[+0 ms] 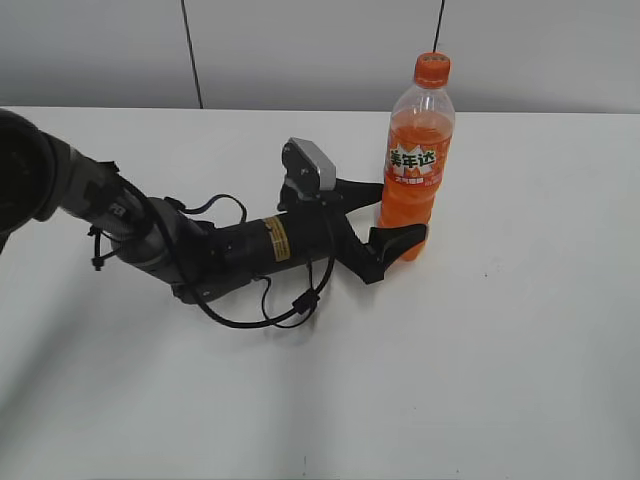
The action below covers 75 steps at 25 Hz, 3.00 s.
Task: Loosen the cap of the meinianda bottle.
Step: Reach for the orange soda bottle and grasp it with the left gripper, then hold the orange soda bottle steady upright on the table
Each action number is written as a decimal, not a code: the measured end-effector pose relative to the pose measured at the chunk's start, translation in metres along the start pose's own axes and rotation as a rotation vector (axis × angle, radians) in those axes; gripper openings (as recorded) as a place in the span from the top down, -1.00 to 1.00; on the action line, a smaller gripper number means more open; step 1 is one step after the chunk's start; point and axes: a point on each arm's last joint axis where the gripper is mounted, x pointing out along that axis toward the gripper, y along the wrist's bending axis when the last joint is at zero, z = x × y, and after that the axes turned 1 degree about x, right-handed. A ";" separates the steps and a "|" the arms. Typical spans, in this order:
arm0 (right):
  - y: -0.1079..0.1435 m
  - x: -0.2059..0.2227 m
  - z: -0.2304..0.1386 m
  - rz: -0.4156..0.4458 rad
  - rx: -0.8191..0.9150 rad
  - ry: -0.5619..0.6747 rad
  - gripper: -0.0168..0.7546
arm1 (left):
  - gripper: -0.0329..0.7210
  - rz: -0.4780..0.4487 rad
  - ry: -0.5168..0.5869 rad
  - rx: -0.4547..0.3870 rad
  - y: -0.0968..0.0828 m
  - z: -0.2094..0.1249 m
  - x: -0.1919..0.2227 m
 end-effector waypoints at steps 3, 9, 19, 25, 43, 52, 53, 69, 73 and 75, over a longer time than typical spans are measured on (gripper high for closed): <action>0.000 0.000 0.000 0.000 0.000 0.000 -0.56 | -0.65 -0.001 -0.014 0.001 0.002 0.004 0.004; 0.000 0.000 0.000 0.000 0.000 0.000 -0.56 | -0.65 0.005 -0.022 -0.021 0.009 0.004 0.016; 0.000 0.000 0.000 0.000 0.000 0.000 -0.56 | -0.65 -0.007 0.010 -0.013 0.000 0.002 0.030; 0.000 0.000 0.000 0.000 0.000 0.000 -0.56 | -0.65 -0.013 -0.010 -0.017 0.000 0.004 0.030; 0.000 0.000 0.000 0.000 0.000 0.000 -0.56 | -0.57 0.011 -0.026 -0.003 0.006 0.013 0.035; 0.000 0.000 0.000 0.000 0.000 0.000 -0.56 | -0.15 0.009 -0.026 -0.003 0.005 0.013 0.036; 0.000 0.000 0.000 0.000 0.000 0.000 -0.56 | -0.15 0.008 -0.026 -0.003 0.005 0.013 0.036; 0.000 0.000 0.000 0.000 0.000 0.000 -0.56 | -0.15 -0.224 -0.051 0.148 0.025 0.060 -0.002; 0.000 0.000 0.000 0.000 0.000 0.000 -0.56 | -0.15 -0.206 -0.031 0.149 0.035 0.073 -0.026; 0.000 0.000 0.000 0.000 0.000 0.000 -0.56 | -0.15 -0.188 -0.014 0.133 0.036 0.076 -0.041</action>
